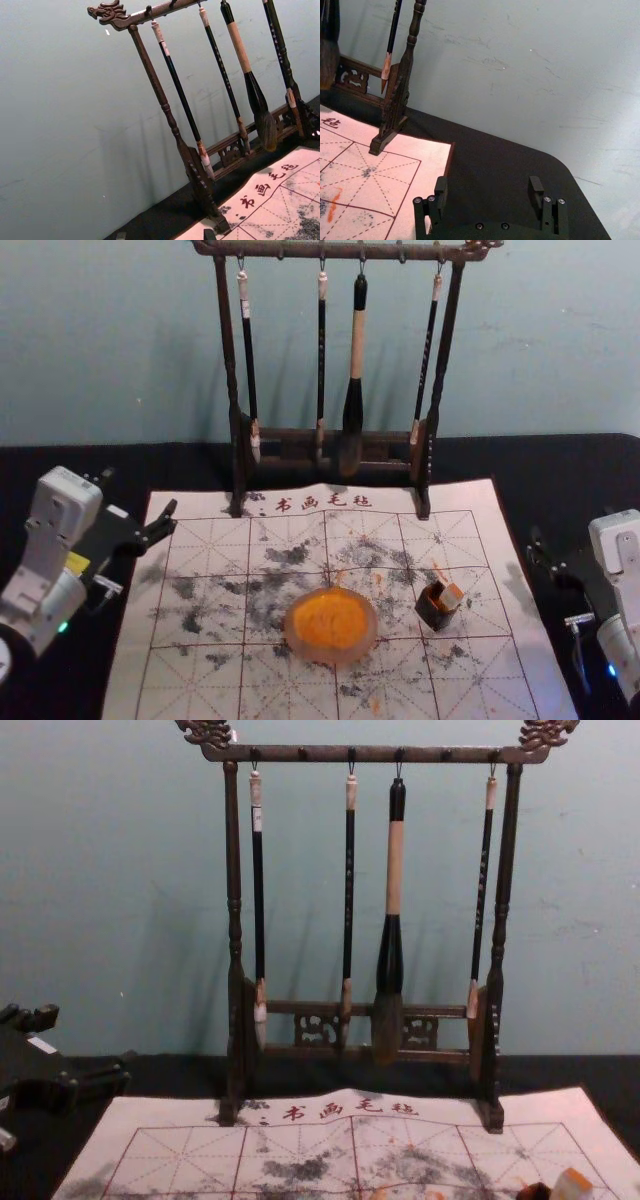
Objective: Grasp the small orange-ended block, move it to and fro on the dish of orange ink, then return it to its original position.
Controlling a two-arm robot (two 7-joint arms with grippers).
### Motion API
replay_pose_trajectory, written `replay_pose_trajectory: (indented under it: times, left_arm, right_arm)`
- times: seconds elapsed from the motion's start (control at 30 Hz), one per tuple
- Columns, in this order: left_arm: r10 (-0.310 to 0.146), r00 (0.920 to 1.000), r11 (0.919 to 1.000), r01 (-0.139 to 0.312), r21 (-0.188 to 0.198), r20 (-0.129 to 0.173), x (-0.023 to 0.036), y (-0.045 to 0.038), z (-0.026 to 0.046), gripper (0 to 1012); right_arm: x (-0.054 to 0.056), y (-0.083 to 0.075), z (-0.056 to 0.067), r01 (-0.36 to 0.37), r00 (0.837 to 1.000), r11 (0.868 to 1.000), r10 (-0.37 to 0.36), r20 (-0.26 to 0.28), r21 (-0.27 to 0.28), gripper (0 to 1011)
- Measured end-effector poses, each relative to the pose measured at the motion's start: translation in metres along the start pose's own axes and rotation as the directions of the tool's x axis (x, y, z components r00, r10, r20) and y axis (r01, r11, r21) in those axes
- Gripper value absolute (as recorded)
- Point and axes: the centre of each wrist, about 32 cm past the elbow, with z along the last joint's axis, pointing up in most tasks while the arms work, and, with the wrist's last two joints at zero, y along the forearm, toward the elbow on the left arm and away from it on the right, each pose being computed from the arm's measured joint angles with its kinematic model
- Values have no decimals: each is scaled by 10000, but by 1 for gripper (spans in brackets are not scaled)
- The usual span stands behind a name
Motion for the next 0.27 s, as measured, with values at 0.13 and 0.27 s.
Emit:
replay_pose_trajectory:
  times: [0.13,0.27]
  left_arm:
    - [0,10000,10000,0,0,0,0,0,0,1001]
    - [-1,10000,10000,1,1,0,0,0,0,1001]
  right_arm:
    - [0,0,0,1,10000,10000,-1,0,-1,1000]
    - [0,0,0,0,10000,10000,0,0,-1,1000]
